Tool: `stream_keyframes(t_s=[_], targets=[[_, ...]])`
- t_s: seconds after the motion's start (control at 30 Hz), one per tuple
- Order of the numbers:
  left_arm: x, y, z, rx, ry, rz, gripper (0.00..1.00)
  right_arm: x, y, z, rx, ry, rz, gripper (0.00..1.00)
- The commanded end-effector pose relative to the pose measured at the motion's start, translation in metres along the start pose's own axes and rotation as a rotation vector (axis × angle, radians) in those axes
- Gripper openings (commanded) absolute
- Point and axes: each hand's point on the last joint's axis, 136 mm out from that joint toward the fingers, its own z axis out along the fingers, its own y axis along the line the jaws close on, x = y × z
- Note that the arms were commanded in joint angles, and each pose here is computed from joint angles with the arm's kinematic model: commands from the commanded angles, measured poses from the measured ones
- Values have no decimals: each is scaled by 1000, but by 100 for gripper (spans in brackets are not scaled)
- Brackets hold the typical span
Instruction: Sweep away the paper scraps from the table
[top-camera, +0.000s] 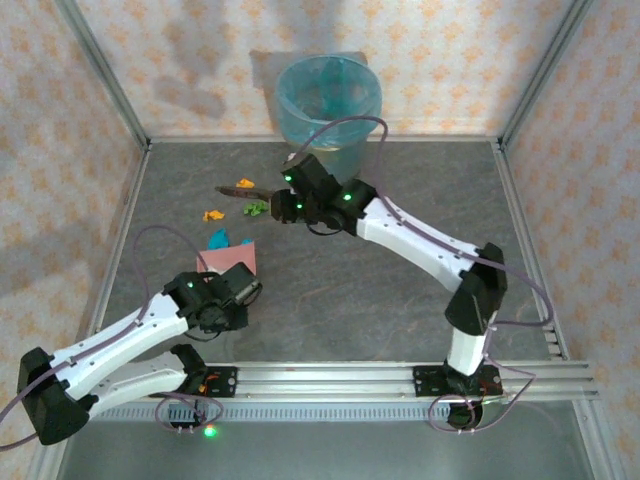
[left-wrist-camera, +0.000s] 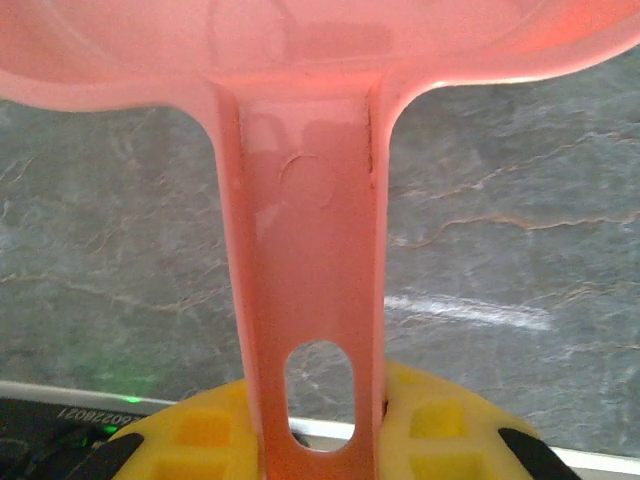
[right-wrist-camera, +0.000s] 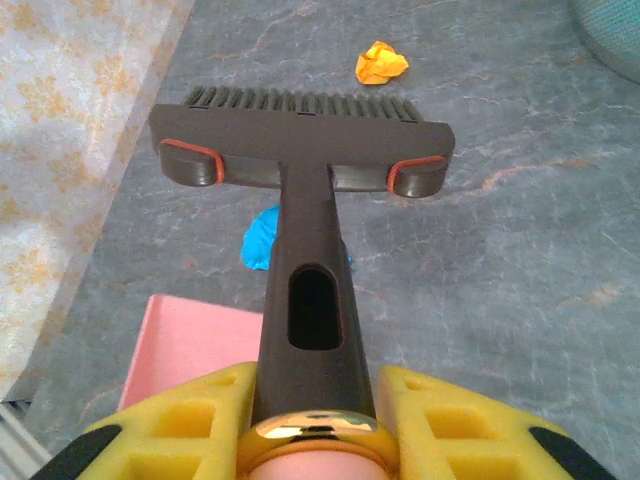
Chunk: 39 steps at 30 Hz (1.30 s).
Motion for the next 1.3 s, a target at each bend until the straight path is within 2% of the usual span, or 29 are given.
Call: stream_keyframes(t_s=[0.0, 0.23, 0.33, 0.73, 0.93, 1.27], targets=[[7, 26, -1, -116, 0, -33, 0, -35, 24, 4, -54, -113, -42, 0], [10, 34, -3, -136, 1, -44, 0, -39, 2, 37, 73, -177, -121, 0], [9, 35, -3, -144, -3, -44, 0, -34, -6, 47, 122, -143, -151, 0], [0, 34, -14, -138, -38, -38, 0, -4, -20, 79, 170, -1, -216, 0], [-5, 39, -26, -123, -80, -48, 0, 8, -33, 80, 220, 37, -212, 0], [-9, 38, -33, -101, -102, -33, 0, 35, -63, 52, 273, 43, -169, 0]])
